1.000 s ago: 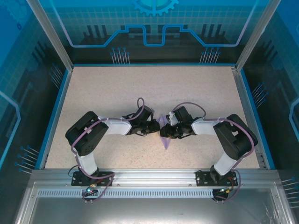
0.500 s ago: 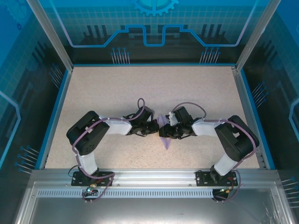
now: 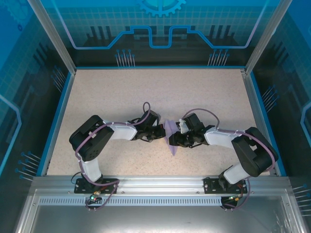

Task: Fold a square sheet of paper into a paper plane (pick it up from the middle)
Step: Fourth fold the wing at the center of the table.

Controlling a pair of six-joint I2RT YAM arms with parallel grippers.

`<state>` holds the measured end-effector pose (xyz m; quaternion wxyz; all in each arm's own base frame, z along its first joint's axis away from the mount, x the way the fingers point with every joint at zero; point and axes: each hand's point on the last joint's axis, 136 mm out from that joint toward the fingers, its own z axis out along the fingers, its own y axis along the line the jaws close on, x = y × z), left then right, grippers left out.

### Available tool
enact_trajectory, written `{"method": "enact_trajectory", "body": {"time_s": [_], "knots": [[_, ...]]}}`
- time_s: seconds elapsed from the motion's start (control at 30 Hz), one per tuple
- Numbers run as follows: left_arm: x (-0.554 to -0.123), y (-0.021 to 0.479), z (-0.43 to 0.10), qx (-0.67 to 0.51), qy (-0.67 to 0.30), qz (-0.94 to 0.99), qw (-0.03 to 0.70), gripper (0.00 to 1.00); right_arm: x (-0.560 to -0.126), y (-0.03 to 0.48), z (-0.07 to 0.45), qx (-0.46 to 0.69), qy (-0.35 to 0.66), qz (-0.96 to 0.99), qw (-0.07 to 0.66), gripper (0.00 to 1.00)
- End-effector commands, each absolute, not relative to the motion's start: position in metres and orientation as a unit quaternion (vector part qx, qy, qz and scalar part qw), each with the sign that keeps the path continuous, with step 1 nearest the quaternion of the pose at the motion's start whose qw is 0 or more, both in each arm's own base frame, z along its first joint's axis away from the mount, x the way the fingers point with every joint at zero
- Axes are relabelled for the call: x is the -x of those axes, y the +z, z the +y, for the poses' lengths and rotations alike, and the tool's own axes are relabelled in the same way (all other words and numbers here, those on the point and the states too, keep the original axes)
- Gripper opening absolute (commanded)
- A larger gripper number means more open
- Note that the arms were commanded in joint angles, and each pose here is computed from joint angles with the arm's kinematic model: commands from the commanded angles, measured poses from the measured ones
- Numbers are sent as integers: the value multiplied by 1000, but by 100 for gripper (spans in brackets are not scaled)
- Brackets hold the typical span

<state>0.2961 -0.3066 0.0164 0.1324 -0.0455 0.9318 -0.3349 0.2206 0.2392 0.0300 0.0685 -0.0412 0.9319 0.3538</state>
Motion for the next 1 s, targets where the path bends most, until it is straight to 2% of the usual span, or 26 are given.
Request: {"method": "enact_trajectory", "body": {"time_s": [0.0, 0.2, 0.43, 0.97], "knots": [[-290, -5, -292, 43, -308, 943, 115, 0, -212, 29, 230, 37, 342, 937, 62, 33], [-290, -8, -291, 44, -306, 944, 113, 0, -208, 27, 232, 41, 347, 936, 53, 22], [-289, -9, -290, 44, -305, 945, 111, 0, -205, 24, 238, 56, 342, 937, 43, 18], [-284, -17, -288, 45, -302, 947, 102, 0, -203, 17, 251, 71, 346, 935, 32, 18]]}}
